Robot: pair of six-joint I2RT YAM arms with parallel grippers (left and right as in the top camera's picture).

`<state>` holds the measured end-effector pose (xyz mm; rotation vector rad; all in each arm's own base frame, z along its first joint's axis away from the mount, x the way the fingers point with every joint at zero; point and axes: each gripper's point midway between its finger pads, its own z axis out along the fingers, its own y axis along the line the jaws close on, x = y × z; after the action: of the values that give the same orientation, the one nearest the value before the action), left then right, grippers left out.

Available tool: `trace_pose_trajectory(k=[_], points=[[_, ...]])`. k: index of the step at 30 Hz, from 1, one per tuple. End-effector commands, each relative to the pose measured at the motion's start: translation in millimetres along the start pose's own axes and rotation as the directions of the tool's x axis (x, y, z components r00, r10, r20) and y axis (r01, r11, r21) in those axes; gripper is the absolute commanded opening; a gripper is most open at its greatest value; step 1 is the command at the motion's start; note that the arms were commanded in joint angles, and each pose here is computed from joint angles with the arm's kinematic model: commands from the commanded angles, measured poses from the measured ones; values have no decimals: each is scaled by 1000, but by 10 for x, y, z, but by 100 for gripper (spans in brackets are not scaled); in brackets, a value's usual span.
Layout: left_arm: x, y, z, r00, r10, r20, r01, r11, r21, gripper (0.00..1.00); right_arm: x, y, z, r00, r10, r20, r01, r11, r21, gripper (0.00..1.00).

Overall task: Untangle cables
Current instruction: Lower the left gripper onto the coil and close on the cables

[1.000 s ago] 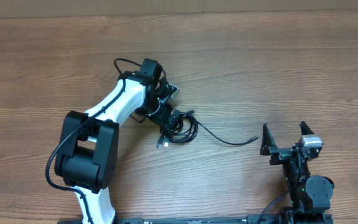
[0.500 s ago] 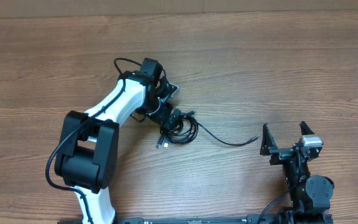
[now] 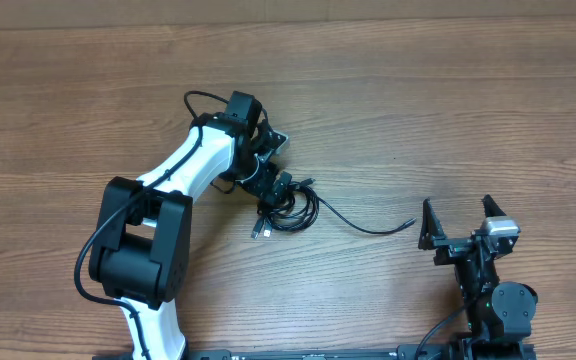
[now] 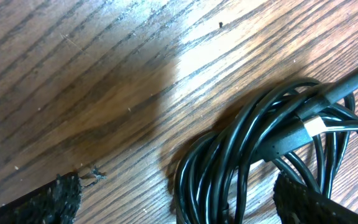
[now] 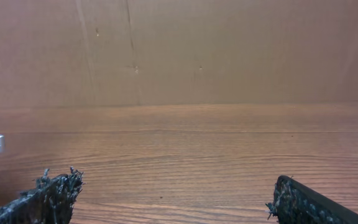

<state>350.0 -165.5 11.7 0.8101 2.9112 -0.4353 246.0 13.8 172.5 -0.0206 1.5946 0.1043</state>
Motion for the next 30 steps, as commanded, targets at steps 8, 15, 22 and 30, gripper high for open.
trace_pose_trajectory(k=[8, 15, 22, 30], points=[[195, 30, 193, 997, -20, -72, 21, 1000, 14, 82, 22, -28, 0, 1000, 8, 2, -8, 1000, 15, 100], [251, 25, 219, 996, -23, -86, 25, 1000, 17, 80, 22, -28, 0, 1000, 8, 2, -8, 1000, 15, 100], [246, 26, 220, 996, -23, -84, 24, 1000, 17, 62, 22, -28, 0, 1000, 8, 2, -8, 1000, 15, 100], [246, 26, 220, 996, -23, -84, 25, 1000, 17, 36, 22, -28, 0, 1000, 8, 2, -8, 1000, 15, 100]])
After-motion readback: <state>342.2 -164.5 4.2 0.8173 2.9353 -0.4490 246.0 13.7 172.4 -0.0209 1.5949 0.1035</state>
